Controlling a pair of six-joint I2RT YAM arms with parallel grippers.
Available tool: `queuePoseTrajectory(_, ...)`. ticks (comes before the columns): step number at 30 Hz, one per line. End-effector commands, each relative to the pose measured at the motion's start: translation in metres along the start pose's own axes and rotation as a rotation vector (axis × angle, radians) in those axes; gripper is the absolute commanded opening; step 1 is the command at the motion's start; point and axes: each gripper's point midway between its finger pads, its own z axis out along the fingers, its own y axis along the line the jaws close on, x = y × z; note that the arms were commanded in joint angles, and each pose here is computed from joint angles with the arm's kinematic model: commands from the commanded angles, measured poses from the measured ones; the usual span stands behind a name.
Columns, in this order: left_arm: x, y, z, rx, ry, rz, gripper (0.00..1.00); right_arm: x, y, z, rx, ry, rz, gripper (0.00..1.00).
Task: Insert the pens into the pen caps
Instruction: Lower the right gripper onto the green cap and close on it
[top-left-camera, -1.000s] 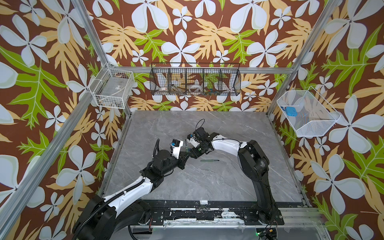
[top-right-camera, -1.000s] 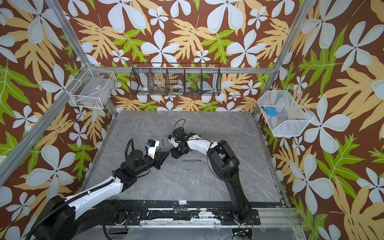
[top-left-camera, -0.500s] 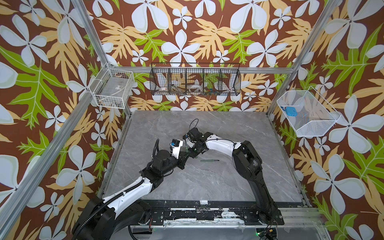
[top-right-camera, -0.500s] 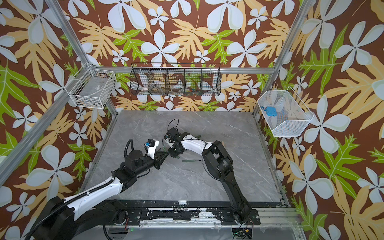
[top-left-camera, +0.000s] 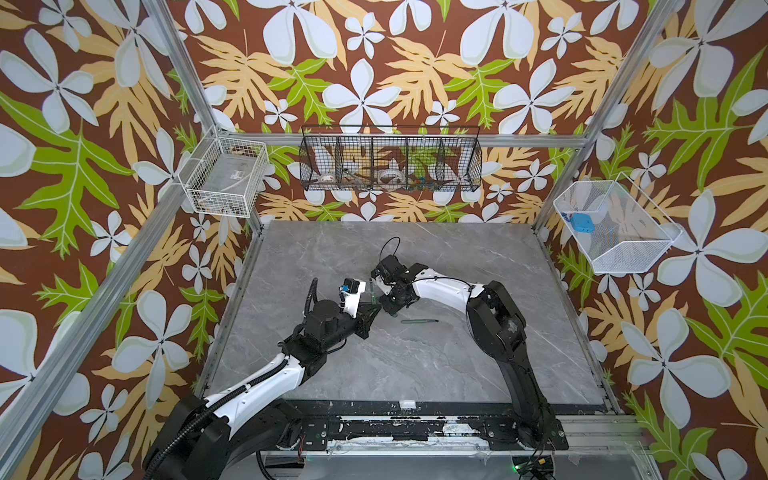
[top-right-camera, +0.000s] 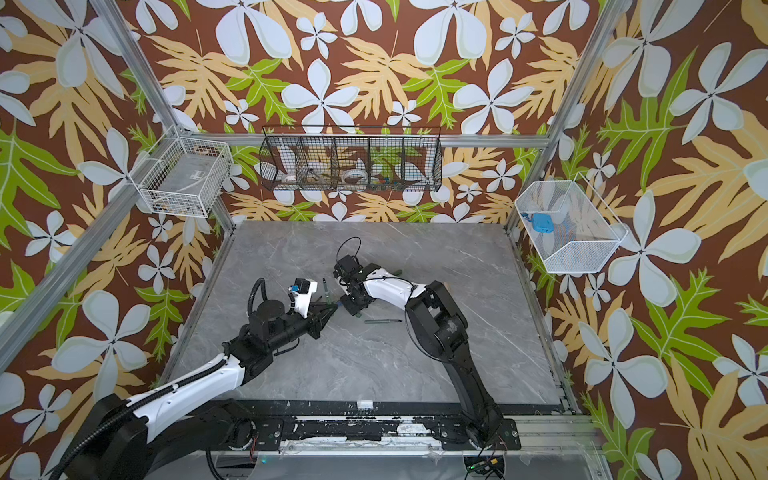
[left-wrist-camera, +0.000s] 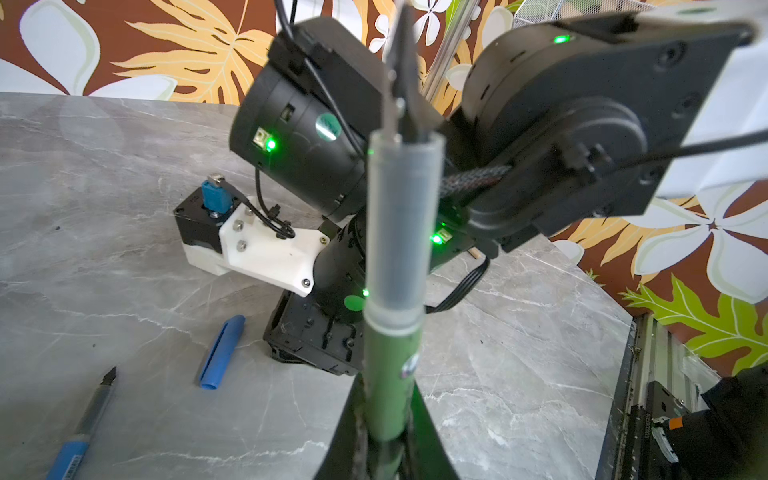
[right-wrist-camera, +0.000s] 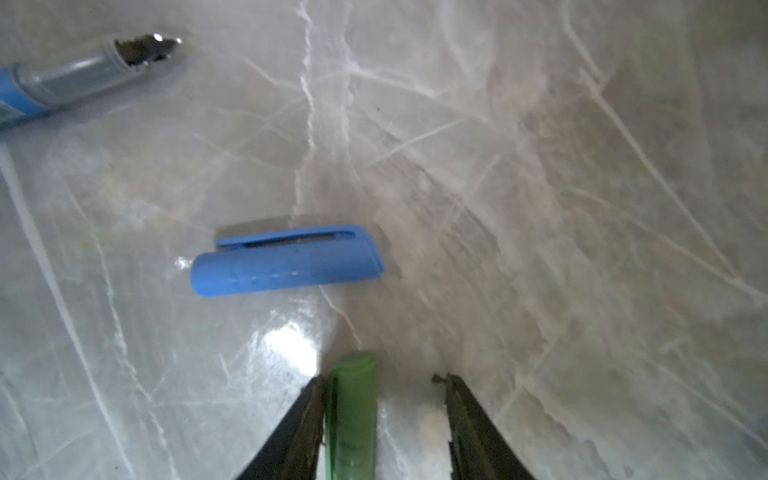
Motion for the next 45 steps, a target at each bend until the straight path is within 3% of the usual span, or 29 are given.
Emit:
queuePoseTrajectory(1, -0.006, -0.001, -0.001, 0.004, -0.023, 0.012, 0.00, -0.002, 0.006, -0.007, -0.029, -0.010, 0.018, 0.49)
queuePoseTrajectory(6, -0.006, -0.001, -0.001, 0.003, -0.026, 0.015, 0.00, -0.005, 0.015, -0.015, -0.083, -0.031, 0.034, 0.52)
queuePoseTrajectory(22, -0.007, -0.001, -0.003, 0.000, -0.036, 0.017, 0.00, 0.022, 0.013, 0.000, -0.053, 0.120, -0.031, 0.51)
queuePoseTrajectory(34, -0.007, 0.000, -0.003, -0.004, -0.037, 0.015, 0.00, 0.039, 0.001, 0.006, 0.017, 0.216, -0.074, 0.37)
queuePoseTrajectory(45, -0.006, 0.002, -0.003, -0.014, -0.039, 0.016, 0.00, 0.033, 0.002, 0.006, 0.016, 0.195, -0.077, 0.21)
